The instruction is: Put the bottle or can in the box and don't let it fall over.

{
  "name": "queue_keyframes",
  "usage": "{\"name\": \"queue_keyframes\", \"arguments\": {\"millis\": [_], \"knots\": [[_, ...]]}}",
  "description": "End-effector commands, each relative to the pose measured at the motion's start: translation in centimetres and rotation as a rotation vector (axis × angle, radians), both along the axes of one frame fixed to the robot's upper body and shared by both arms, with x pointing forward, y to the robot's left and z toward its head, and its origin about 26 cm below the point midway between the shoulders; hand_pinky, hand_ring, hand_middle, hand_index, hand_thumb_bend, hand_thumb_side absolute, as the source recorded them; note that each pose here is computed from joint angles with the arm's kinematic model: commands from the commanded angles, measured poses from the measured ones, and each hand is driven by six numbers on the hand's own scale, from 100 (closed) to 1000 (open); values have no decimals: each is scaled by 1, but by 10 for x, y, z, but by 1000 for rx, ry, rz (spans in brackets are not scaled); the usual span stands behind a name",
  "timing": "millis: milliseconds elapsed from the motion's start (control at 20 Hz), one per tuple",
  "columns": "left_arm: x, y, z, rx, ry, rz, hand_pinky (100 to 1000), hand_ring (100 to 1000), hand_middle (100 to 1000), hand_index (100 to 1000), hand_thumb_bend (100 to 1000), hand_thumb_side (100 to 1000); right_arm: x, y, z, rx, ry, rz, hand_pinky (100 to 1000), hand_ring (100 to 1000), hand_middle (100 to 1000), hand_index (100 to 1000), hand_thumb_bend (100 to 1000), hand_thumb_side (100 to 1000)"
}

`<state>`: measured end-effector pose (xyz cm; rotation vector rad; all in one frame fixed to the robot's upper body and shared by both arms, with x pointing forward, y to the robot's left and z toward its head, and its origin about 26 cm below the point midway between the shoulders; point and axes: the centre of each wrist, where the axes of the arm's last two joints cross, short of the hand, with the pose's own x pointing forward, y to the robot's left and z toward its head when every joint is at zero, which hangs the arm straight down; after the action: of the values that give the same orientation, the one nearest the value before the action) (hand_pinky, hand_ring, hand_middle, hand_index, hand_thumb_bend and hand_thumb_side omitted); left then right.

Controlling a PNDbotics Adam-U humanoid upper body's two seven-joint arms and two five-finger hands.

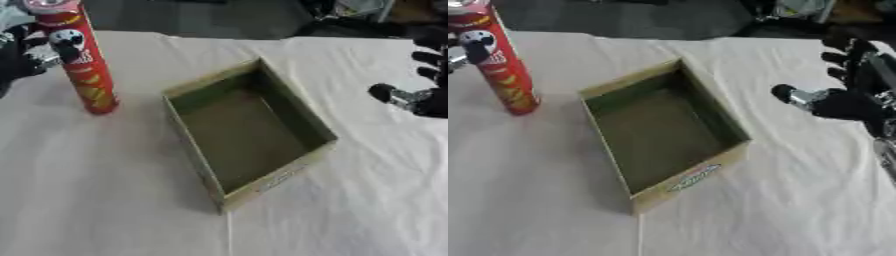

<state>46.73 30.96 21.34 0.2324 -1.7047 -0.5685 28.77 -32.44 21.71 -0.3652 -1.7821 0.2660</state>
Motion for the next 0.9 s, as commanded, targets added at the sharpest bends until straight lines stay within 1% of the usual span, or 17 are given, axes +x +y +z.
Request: {"name": "queue_keyframes", "arguments": {"millis": [50, 350, 600, 750, 900], "knots": [[3, -1, 16, 7, -47, 18, 848, 1000, 993, 907, 818, 371, -2, 1, 11, -14, -33, 16, 985, 970, 951, 995, 650, 100], [7, -7, 17, 24, -68, 38, 849, 1000, 993, 895, 815, 360, -1, 2, 12, -15, -36, 24, 985, 970, 951, 994, 650, 100], [11, -10, 17, 27, -96, 88, 844, 1000, 984, 881, 812, 348, -1, 3, 13, -13, -37, 31, 985, 969, 950, 993, 650, 100], [13, -13, 16, 6, -117, 119, 839, 1000, 980, 875, 802, 339, 0, 4, 13, -10, -37, 37, 985, 969, 949, 992, 650, 100], [16, -17, 15, -20, -133, 122, 835, 1000, 975, 874, 797, 337, 0, 6, 14, -7, -39, 46, 985, 969, 948, 992, 648, 100]]}}
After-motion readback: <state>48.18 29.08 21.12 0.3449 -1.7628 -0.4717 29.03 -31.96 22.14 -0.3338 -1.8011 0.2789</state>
